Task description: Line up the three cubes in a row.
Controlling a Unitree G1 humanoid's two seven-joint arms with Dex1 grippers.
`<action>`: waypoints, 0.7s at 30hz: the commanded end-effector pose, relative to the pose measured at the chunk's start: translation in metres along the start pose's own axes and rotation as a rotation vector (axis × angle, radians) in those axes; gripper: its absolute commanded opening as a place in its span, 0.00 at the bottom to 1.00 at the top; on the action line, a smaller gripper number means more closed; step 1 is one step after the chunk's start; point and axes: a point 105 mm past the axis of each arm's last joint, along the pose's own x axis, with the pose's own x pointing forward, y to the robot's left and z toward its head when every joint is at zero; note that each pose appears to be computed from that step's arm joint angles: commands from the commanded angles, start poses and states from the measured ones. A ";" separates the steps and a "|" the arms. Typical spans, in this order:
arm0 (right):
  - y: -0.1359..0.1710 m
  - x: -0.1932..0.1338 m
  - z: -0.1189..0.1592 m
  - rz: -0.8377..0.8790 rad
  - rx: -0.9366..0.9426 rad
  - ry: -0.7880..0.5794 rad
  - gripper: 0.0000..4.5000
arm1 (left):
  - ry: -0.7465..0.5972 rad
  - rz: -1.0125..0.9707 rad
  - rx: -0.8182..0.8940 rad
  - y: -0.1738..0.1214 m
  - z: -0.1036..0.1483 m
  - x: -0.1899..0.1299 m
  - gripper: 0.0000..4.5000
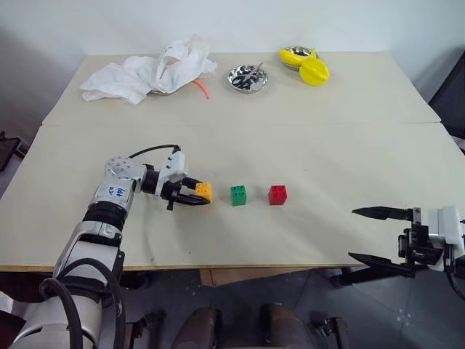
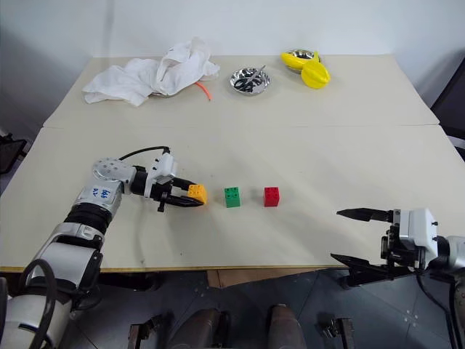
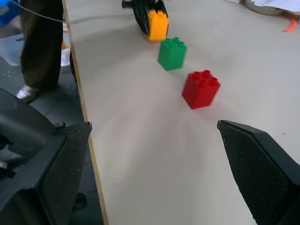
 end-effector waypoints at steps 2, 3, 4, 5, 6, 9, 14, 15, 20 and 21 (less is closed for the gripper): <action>0.005 -0.004 0.010 -0.022 -0.023 -0.018 1.00 | 0.053 0.005 -0.010 0.000 -0.012 -0.009 0.34; 0.006 -0.004 0.009 -0.021 -0.020 -0.014 1.00 | 0.060 0.006 -0.017 -0.001 -0.015 -0.011 0.34; 0.007 -0.005 0.009 -0.021 -0.018 -0.011 1.00 | 0.062 0.007 -0.021 -0.002 -0.017 -0.012 0.34; 0.007 -0.005 0.009 -0.020 -0.018 -0.009 1.00 | 0.063 0.012 -0.026 -0.002 -0.019 -0.013 0.34; 0.007 -0.005 0.009 -0.020 -0.019 -0.009 1.00 | 0.062 0.018 -0.031 -0.001 -0.020 -0.014 0.34; 0.006 -0.003 0.011 -0.018 -0.022 -0.012 1.00 | 0.080 0.025 -0.026 -0.001 -0.023 -0.016 0.34; 0.005 -0.003 0.012 -0.009 -0.025 -0.014 1.00 | 0.090 0.052 -0.012 0.006 -0.018 -0.019 0.34; 0.006 -0.003 0.012 -0.008 -0.025 -0.013 1.00 | 0.090 0.055 -0.009 0.007 -0.017 -0.020 0.34; 0.004 -0.002 0.012 -0.007 -0.027 -0.014 1.00 | 0.097 0.053 -0.009 0.007 -0.016 -0.023 0.34; 0.004 -0.002 0.012 -0.008 -0.027 -0.015 1.00 | 0.098 0.058 -0.007 0.008 -0.016 -0.023 0.42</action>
